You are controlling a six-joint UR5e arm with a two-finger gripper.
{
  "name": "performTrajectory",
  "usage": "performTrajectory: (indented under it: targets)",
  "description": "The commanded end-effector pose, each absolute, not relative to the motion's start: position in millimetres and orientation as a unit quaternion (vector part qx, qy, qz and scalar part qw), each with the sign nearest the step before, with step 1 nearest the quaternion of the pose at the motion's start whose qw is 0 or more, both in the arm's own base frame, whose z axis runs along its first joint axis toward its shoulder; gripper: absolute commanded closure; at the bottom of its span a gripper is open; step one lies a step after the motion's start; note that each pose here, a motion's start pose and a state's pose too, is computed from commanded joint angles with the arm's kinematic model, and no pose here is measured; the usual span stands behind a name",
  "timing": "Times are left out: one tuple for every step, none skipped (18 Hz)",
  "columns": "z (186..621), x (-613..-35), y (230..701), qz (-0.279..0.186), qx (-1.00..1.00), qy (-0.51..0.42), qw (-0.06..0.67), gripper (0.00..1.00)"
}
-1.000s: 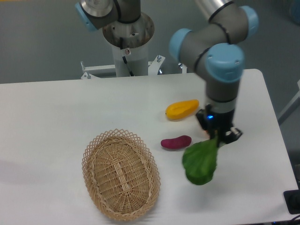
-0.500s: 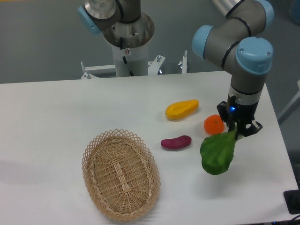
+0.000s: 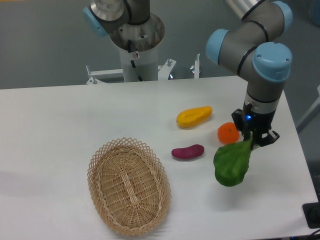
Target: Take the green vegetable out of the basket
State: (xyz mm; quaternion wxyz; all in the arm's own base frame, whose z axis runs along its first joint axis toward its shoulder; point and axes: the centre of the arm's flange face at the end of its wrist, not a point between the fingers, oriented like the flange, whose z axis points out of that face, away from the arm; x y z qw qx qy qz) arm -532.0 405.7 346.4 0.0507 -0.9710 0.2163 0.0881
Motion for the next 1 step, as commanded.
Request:
performTrajectory:
  targets:
    - [346.4,-532.0,405.7,0.088,-0.971,0.216,0.051,0.70]
